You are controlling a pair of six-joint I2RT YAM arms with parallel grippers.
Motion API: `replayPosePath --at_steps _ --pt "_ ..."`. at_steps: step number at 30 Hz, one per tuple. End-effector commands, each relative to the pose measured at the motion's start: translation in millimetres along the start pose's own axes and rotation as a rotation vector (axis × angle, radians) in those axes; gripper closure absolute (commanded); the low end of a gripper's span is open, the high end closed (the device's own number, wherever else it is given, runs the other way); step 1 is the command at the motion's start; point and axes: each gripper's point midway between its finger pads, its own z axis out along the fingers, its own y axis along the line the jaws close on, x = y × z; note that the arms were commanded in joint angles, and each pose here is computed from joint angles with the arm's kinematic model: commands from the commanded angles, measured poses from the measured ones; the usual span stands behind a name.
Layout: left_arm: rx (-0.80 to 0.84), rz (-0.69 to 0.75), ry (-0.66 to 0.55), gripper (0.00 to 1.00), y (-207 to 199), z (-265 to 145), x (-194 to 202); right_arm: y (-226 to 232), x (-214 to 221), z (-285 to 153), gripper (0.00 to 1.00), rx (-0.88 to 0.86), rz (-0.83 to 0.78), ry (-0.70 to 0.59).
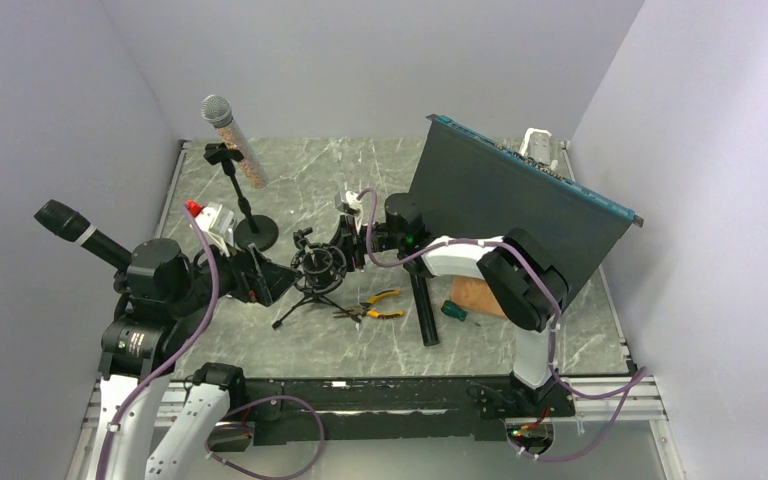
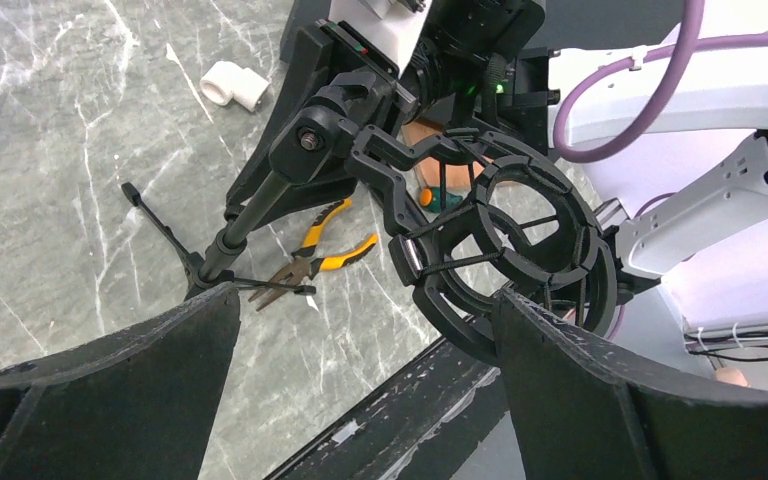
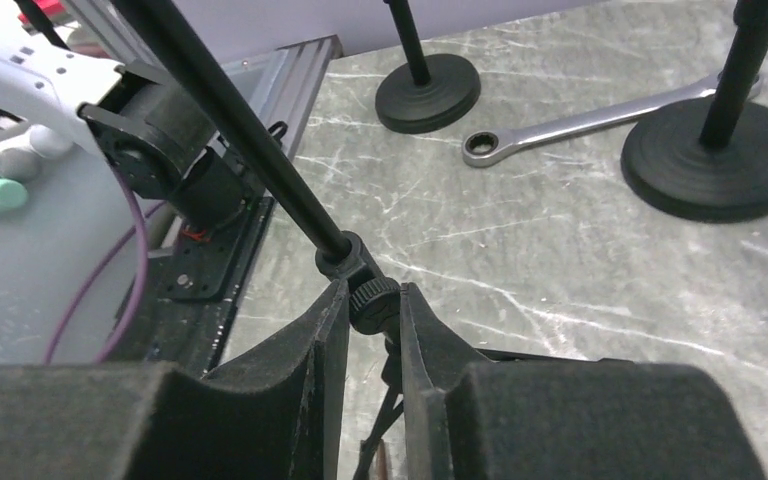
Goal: Remove the microphone from the stand
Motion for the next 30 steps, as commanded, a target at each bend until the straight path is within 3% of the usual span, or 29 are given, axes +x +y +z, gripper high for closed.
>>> replayPosePath --at_steps 1,3,4,9,11,13,17,21,25,30 --pt "-0.045 0.008 0.068 0.02 9.1 -5.1 19.7 -16.7 -6.9 -0.8 1.0 0.072 -0.157 -0.021" --pt "-0.04 0.008 0.06 0.02 8.2 -4.6 18.1 -18.2 -9.5 0.7 0.98 0.074 -0.109 -0.006" --pt "-0.041 0.008 0.053 0.02 8.4 -4.6 17.4 -15.6 -12.1 1.4 0.9 0.076 -0.086 -0.006" --pt "-0.038 0.006 0.036 0.02 10.9 0.0 15.6 0.8 -31.0 -14.6 0.3 0.211 0.09 -0.043" --pt "-0.037 0.007 0.034 0.02 12.5 2.2 16.0 2.6 -31.5 -22.8 0.15 0.28 0.184 -0.026" --pt "-0.038 0.011 0.037 0.02 14.8 4.7 16.2 2.7 -30.3 -29.5 0.08 0.347 0.286 0.009" --pt "-0.044 0.014 0.042 0.02 19.3 9.4 16.8 -8.7 -11.7 -39.9 0.05 0.51 0.568 0.116" --pt "-0.046 0.009 0.027 0.02 20.9 11.2 15.6 1.7 9.6 -38.4 0.04 0.521 0.843 0.213" --pt "-0.046 -0.004 0.02 0.02 23.5 14.3 18.1 8.1 -5.8 -27.0 0.03 0.435 0.997 0.092" --pt "-0.034 -0.023 0.015 0.02 21.7 15.9 17.5 -3.3 -18.4 -16.0 0.13 0.451 1.176 0.028"
